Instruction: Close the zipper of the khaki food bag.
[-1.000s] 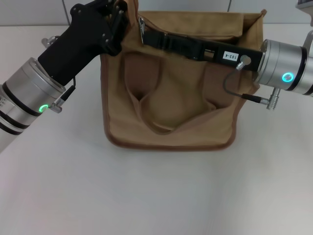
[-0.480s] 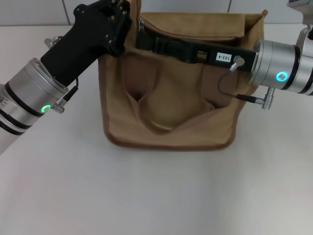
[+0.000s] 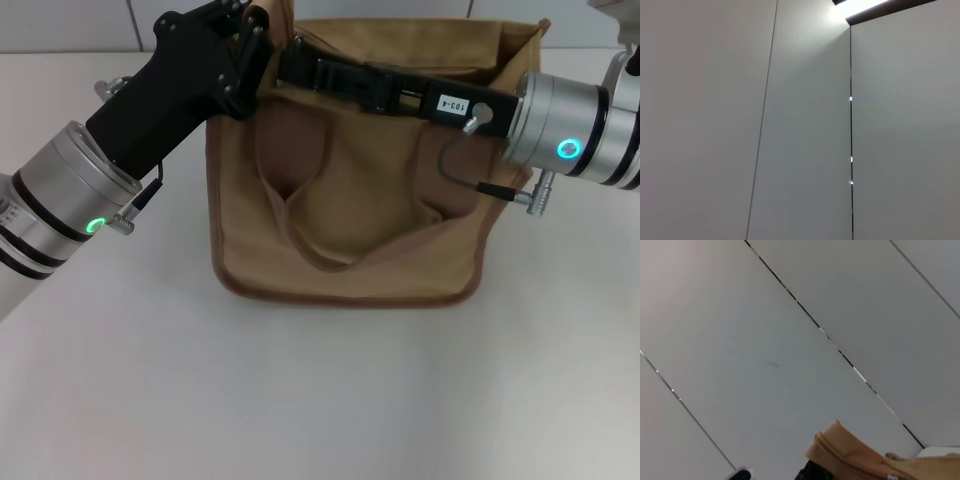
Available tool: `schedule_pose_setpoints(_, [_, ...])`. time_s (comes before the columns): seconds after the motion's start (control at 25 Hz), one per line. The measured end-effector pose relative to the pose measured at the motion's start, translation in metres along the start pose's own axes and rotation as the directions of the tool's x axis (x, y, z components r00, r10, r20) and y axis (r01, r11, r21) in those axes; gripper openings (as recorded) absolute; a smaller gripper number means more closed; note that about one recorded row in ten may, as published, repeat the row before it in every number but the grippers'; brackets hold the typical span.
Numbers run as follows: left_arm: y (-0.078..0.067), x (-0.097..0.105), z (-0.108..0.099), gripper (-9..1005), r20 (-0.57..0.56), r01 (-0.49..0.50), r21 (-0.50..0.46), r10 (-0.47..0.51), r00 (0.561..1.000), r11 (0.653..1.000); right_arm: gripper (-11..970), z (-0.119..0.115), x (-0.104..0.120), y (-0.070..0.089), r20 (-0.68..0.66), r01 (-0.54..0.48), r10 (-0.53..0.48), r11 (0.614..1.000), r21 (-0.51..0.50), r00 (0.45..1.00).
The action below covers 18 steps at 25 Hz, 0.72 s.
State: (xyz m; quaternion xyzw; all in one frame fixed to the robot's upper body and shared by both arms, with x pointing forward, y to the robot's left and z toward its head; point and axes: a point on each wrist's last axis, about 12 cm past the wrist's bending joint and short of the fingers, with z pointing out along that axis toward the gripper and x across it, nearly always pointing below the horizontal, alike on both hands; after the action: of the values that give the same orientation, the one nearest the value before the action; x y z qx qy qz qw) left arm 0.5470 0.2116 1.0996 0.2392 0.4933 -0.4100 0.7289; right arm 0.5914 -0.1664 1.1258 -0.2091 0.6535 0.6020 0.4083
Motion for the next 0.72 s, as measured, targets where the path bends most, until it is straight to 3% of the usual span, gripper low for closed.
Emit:
schedule_pose_setpoints(0.24, [-0.0003, 0.0000, -0.0005, 26, 0.001, 0.000, 0.000, 0.000, 1.000, 1.000, 457, -0.0002, 0.0023, 0.0079, -0.011, 0.001, -0.002, 0.998, -0.068, 1.000])
schedule_pose_setpoints(0.72, [-0.0002, 0.0001, -0.0015, 27, 0.000, -0.002, -0.002, 0.002, 1.000, 1.000, 455, 0.0019, 0.0067, -0.0015, -0.025, -0.036, 0.036, 0.999, 0.012, 0.999])
